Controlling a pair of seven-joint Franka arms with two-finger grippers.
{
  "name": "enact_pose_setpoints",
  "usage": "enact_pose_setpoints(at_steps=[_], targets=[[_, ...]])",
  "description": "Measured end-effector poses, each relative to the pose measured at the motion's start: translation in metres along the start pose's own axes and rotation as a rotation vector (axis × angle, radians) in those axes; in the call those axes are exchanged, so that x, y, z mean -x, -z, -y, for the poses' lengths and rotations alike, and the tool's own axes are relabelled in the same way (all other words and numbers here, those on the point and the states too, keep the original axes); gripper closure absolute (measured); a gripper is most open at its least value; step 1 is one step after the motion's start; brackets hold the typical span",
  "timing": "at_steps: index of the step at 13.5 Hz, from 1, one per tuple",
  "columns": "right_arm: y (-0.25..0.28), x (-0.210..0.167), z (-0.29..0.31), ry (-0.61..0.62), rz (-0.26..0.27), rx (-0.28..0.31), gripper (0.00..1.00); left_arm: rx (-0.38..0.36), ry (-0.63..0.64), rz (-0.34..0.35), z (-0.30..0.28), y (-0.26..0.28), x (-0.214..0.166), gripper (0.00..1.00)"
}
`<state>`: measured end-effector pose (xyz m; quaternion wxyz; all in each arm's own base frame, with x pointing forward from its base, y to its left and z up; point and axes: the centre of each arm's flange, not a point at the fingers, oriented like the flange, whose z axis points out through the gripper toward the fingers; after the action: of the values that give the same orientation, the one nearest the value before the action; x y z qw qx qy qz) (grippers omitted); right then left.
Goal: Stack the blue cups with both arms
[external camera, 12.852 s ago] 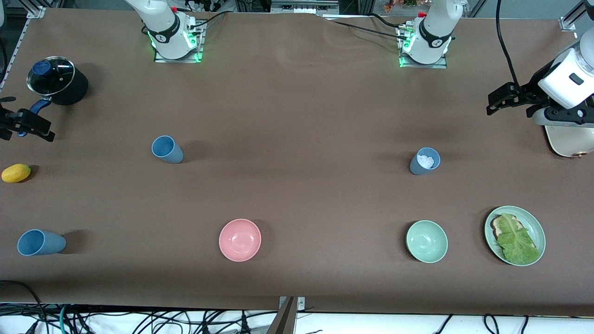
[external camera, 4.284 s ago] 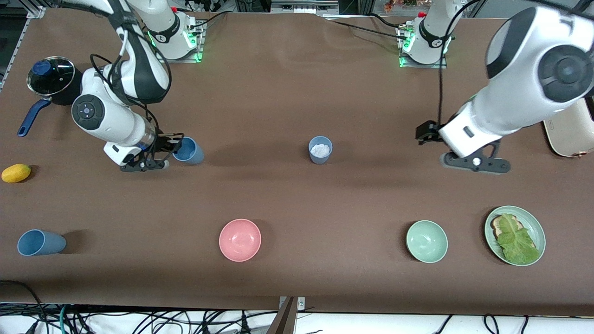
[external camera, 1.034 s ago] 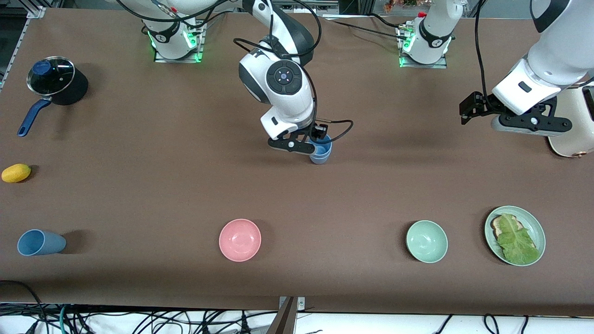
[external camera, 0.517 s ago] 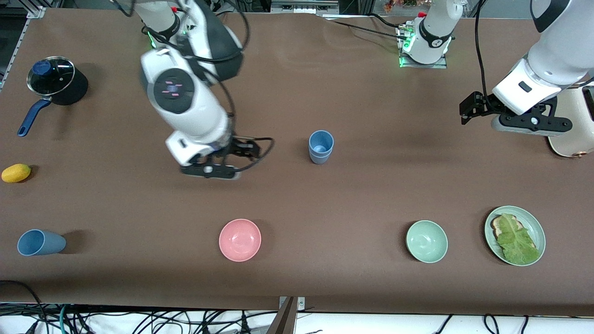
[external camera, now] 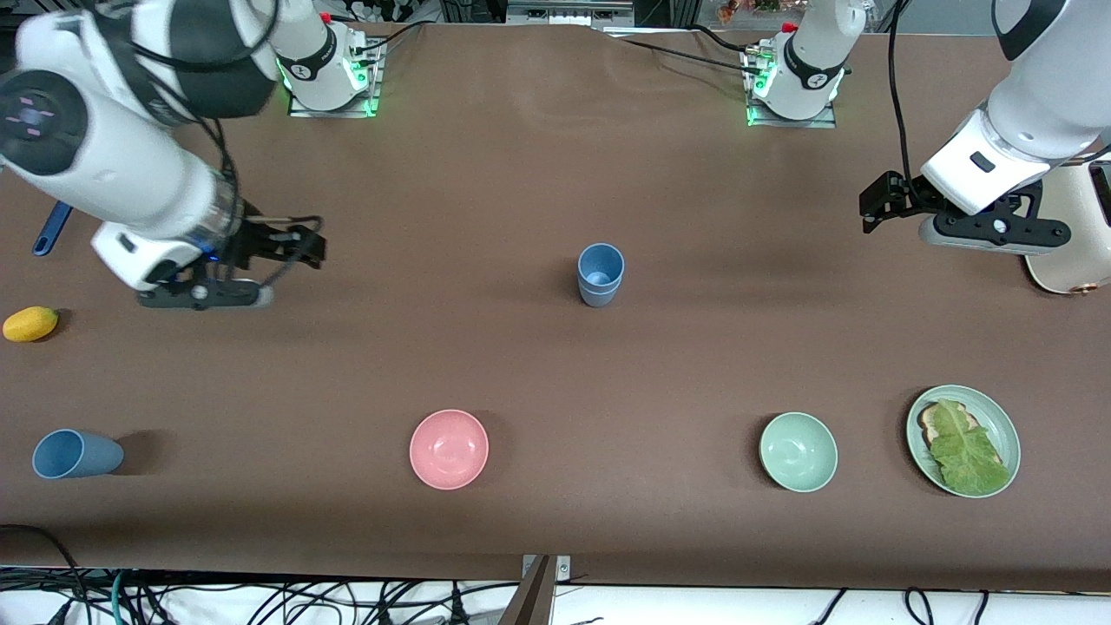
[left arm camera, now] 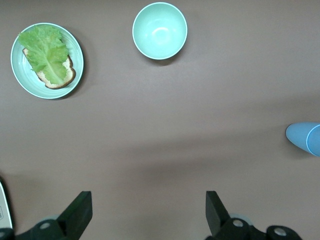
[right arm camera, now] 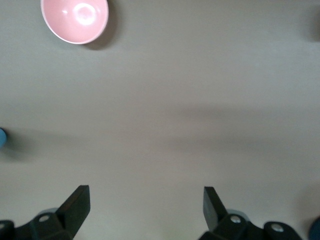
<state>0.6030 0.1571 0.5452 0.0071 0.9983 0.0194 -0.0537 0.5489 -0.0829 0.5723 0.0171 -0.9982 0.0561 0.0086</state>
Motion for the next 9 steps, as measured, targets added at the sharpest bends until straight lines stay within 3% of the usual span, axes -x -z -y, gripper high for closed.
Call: enact_pose_setpoints(at_steps=[6, 9], targets=[[0.002, 0.000, -0.045, -0.004, -0.001, -0.007, 0.00, 0.000, 0.000, 0.000, 0.000, 0.000, 0.000, 0.00], [-0.003, -0.007, -0.069, -0.010, 0.007, -0.050, 0.00, 0.000, 0.000, 0.000, 0.000, 0.000, 0.000, 0.00]])
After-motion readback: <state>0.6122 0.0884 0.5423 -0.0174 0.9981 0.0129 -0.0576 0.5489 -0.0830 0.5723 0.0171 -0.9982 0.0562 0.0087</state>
